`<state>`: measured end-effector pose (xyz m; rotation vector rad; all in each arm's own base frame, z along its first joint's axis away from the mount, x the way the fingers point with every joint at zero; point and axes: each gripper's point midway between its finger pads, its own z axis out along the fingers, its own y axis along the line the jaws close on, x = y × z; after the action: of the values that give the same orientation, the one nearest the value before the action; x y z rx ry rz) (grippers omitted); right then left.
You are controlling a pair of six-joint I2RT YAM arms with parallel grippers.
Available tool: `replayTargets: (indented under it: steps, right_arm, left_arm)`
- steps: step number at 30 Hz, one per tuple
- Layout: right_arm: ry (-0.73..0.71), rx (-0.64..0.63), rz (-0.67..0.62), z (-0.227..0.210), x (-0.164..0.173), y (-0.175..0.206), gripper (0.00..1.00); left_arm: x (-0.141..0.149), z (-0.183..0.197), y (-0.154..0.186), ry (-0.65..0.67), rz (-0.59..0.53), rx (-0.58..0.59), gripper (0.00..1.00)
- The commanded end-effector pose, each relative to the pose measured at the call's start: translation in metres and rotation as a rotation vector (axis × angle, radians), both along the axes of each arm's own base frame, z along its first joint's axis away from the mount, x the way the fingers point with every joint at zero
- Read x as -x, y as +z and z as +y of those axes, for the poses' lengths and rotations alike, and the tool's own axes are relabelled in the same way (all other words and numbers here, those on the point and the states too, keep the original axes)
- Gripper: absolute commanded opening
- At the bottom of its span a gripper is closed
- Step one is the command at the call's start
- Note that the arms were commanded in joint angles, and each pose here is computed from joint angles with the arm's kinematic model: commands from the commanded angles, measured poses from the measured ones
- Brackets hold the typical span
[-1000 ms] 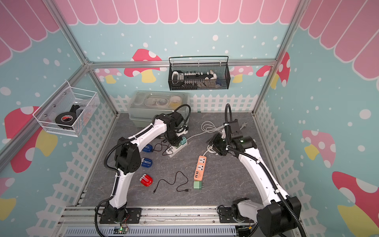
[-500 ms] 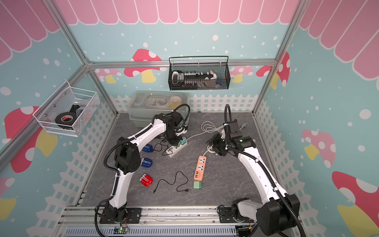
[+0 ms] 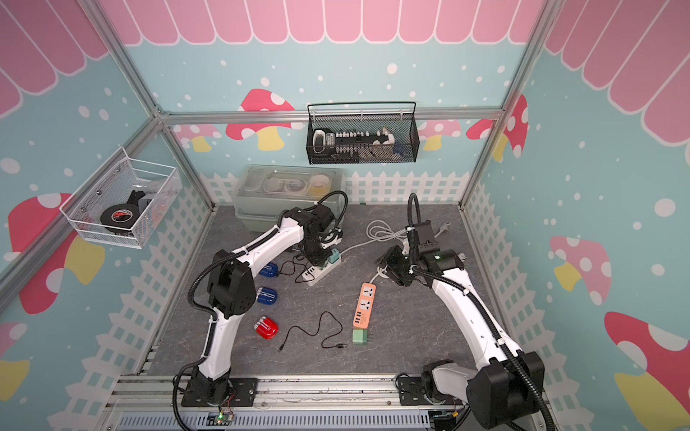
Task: Charge the electric shaver
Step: Insert the plug into the socket.
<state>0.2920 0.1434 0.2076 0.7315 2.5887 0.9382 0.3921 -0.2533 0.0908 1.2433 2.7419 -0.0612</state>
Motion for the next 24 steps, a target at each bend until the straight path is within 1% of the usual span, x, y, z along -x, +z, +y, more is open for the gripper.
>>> replayTargets:
  steps: [1, 13, 19, 24]
  right_arm:
    - [-0.001, -0.016, -0.011, 0.001, 0.0, 0.002, 0.53]
    - [0.015, -0.021, -0.009, 0.004, -0.004, 0.001, 0.53]
    - [0.016, -0.024, -0.008, 0.004, -0.005, 0.001, 0.52]
    - [0.014, -0.025, -0.002, 0.003, -0.003, -0.001, 0.52]
  left_arm:
    - [0.021, 0.009, -0.013, -0.015, 0.079, -0.052, 0.0]
    - [0.021, 0.011, 0.007, 0.009, 0.049, -0.035, 0.0]
    - [0.021, 0.01, -0.012, 0.002, 0.079, -0.067, 0.0]
    - [0.003, 0.007, -0.02, 0.01, 0.054, -0.081, 0.0]
